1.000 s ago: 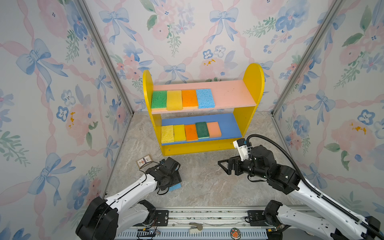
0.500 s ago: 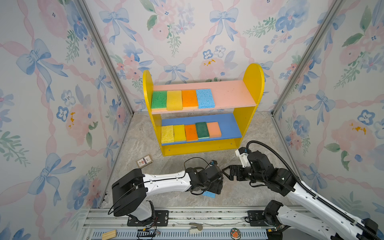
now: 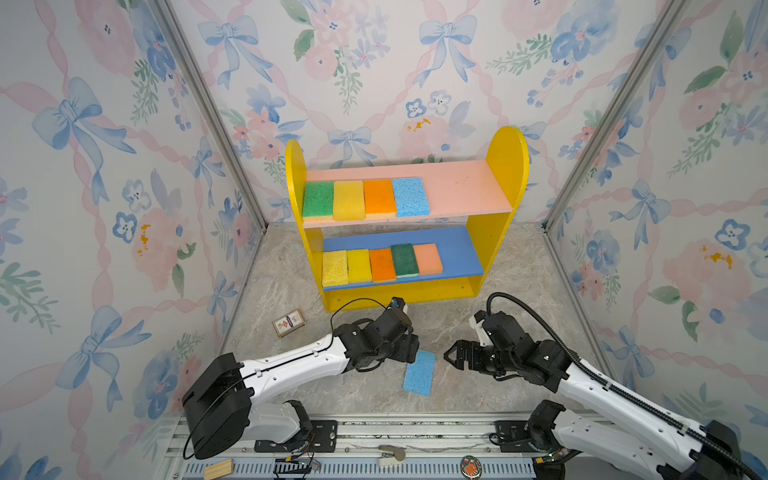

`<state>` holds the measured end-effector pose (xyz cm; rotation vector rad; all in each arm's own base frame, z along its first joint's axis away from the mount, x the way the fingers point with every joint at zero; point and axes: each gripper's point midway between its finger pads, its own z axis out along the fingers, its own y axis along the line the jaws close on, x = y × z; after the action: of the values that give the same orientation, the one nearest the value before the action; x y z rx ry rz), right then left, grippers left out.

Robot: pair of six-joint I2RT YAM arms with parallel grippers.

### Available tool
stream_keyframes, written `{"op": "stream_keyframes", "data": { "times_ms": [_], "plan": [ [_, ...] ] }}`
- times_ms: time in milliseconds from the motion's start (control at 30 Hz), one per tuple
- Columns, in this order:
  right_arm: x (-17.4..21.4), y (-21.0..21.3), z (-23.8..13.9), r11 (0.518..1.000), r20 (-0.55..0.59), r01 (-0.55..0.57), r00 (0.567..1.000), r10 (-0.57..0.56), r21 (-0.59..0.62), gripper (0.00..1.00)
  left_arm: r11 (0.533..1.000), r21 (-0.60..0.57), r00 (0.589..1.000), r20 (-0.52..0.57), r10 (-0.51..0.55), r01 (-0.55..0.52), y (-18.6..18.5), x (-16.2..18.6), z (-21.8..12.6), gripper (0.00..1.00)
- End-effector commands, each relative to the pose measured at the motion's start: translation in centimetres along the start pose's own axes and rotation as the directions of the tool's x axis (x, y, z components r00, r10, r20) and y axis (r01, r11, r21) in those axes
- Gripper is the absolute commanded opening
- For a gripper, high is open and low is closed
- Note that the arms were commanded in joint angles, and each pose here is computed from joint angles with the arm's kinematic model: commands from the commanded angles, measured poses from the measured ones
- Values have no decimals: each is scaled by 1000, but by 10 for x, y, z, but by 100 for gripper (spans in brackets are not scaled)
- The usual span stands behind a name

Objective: Place and organize the cleaning sponges onto the shelf

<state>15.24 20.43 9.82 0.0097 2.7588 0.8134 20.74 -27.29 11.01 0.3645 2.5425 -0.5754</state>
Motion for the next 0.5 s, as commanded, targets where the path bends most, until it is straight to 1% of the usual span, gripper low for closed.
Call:
{"op": "stream_keyframes", "data": {
  "times_ms": [0, 67, 133, 267, 333, 467],
  "plan": [
    [4, 16, 25, 997, 4, -53, 999, 54, -48, 87, 996, 90, 996, -88, -21, 29, -8, 28, 12, 79],
    [11, 17, 36, 999, -15, -38, 999, 38, -24, 82, 995, 81, 992, -116, -43, 53, -3, 39, 21, 75],
    [17, 20, 46, 1000, -24, -20, 1000, 20, -10, 76, 996, 56, 986, -157, -53, 62, 8, 57, 32, 70],
    [22, 24, 61, 1000, -45, -19, 999, 18, -15, 63, 993, 77, 982, -172, -78, 92, 8, 62, 40, 69],
    [22, 25, 68, 1000, -46, -20, 999, 19, -15, 55, 992, 80, 980, -180, -81, 96, 7, 63, 43, 69],
    [23, 18, 80, 999, -63, -13, 998, 15, 33, 47, 992, 73, 977, -196, -84, 100, 10, 69, 45, 69]
  ]
}}
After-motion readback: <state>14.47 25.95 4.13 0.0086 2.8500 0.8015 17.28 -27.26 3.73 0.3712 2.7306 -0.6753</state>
